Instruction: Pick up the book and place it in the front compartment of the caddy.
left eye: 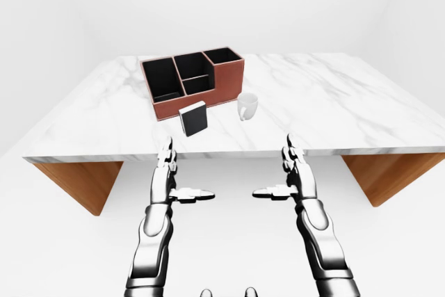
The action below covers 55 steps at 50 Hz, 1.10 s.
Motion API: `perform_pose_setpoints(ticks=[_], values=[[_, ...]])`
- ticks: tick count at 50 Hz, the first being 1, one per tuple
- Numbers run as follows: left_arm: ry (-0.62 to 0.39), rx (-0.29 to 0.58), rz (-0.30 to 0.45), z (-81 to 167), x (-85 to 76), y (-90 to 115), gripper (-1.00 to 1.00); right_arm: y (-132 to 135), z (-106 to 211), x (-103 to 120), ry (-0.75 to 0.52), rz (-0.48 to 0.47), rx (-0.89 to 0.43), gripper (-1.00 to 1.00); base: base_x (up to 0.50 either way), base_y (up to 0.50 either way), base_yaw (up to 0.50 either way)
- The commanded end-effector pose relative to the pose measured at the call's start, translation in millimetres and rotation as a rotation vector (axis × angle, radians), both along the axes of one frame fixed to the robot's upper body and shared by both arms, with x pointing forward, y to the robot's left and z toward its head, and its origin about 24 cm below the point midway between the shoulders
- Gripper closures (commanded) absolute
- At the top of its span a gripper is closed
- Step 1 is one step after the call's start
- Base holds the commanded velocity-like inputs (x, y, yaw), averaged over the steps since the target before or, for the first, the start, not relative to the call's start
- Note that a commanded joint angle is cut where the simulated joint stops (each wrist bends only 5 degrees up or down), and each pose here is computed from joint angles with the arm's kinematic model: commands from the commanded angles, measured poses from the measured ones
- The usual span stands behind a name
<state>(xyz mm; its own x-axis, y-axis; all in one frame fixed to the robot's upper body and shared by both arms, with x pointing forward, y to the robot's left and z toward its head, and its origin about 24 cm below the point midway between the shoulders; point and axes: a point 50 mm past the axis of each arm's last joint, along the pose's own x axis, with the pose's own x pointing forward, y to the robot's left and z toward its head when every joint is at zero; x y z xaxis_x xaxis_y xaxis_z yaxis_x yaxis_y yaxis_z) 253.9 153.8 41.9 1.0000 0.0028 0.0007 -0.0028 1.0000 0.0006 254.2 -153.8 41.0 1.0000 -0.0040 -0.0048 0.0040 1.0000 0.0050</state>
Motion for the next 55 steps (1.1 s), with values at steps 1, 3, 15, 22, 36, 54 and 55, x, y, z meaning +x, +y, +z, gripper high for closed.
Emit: perform_pose_setpoints(ticks=[1, 3, 15, 22, 36, 54, 55], values=[[-0.001, 0.004, 0.009, 1.0, 1.2, 9.4, -1.00, -8.7, -0.3, 1.1, 0.010, -0.009, 0.011, -1.00, 0.00, 0.00, 0.00], [-0.001, 0.004, 0.010, 1.7, 0.3, 9.5, -1.00, -8.7, 0.1, 0.0, 0.010, -0.008, 0.011, -1.00, 0.00, 0.00, 0.00], [-0.011, 0.007, 0.006, 11.7, -5.2, 9.7, -1.00, -9.7, 16.4, -5.3, -0.027, -0.020, -0.003, -1.00, 0.00, 0.00, 0.00], [-0.027, 0.009, 0.001, 17.7, -7.7, 9.4, -1.00, -9.1, 29.0, -8.7, -0.077, -0.020, -0.004, -1.00, 0.00, 0.00, 0.00], [-0.177, 0.028, 0.000, 52.7, -19.6, 13.3, -1.00, -10.7, 62.9, -16.1, -0.224, -0.027, -0.008, -1.00, 0.00, 0.00, 0.00], [-0.245, 0.038, 0.005, 68.4, -25.0, 16.4, -1.00, -9.0, 98.4, -33.7, -0.385, 0.006, 0.006, -1.00, 0.02, 0.00, 0.00], [-0.244, 0.037, 0.006, 68.2, -25.1, 16.5, -1.00, -8.8, 98.9, -34.6, -0.387, 0.010, 0.005, -1.00, 0.50, 0.00, 0.00]])
